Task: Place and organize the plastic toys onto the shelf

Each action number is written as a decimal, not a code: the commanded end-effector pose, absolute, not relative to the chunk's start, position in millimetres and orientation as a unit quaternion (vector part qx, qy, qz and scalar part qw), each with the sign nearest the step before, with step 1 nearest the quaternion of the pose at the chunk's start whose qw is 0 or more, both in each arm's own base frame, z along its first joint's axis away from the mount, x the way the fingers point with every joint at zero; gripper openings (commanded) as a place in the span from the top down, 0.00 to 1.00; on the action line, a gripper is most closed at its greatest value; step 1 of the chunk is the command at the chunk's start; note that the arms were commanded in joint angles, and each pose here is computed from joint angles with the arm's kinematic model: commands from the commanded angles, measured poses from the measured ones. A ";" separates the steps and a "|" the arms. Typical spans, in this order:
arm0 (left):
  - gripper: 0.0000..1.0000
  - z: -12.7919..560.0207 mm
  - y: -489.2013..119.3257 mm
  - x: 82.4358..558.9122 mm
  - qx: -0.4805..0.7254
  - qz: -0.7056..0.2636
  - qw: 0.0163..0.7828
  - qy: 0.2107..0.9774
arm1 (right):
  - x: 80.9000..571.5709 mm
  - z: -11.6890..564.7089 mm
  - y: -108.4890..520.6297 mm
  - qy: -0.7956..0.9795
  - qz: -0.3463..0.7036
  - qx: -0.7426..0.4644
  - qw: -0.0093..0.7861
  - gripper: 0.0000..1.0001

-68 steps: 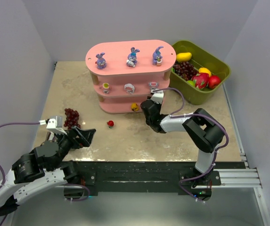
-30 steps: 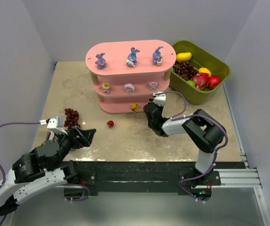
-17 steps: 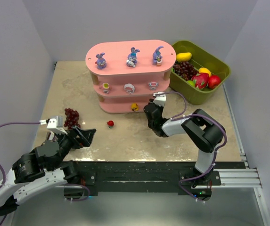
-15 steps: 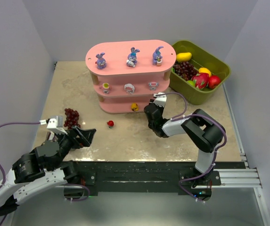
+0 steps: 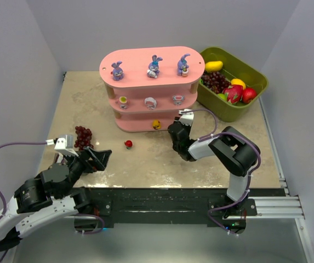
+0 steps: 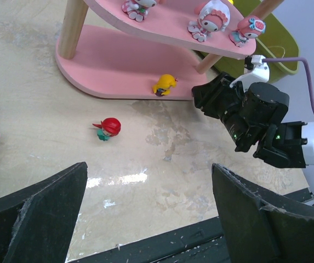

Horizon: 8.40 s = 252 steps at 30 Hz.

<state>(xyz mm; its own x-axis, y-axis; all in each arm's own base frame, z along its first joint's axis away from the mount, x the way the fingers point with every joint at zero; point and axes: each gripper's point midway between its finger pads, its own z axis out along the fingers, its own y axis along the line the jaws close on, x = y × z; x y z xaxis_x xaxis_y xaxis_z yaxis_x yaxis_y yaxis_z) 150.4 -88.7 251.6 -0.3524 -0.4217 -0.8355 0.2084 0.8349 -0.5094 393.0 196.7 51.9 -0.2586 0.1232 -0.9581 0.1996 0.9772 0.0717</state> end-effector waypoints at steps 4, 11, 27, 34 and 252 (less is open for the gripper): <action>0.00 255.4 -88.4 153.9 -0.080 -0.276 0.570 0.770 | 401.4 46.3 198.0 0.791 -0.046 0.108 0.600 0.91; 0.01 256.0 -88.0 154.0 -0.081 -0.276 0.570 0.769 | 405.9 39.6 201.8 0.796 -0.054 0.104 0.594 0.86; 0.00 256.0 -87.3 153.5 -0.082 -0.278 0.570 0.769 | 407.0 40.9 200.5 0.793 -0.058 0.104 0.597 0.67; 0.00 255.8 -87.5 153.6 -0.082 -0.277 0.570 0.769 | 405.9 43.4 202.6 0.793 -0.049 0.104 0.598 0.35; 0.10 90.9 -157.0 283.5 -0.101 -0.120 0.525 0.837 | 256.9 -2.3 346.7 0.858 0.271 0.072 0.430 0.66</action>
<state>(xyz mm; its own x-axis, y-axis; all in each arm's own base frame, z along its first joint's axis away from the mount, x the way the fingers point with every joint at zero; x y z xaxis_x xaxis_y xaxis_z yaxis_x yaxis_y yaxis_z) 257.8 -151.7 64.3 -0.5394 -0.2280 -0.8106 -0.0140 0.9649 -0.2621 262.2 386.1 25.7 -0.6022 0.3905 -0.6963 -0.2416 0.7422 0.6251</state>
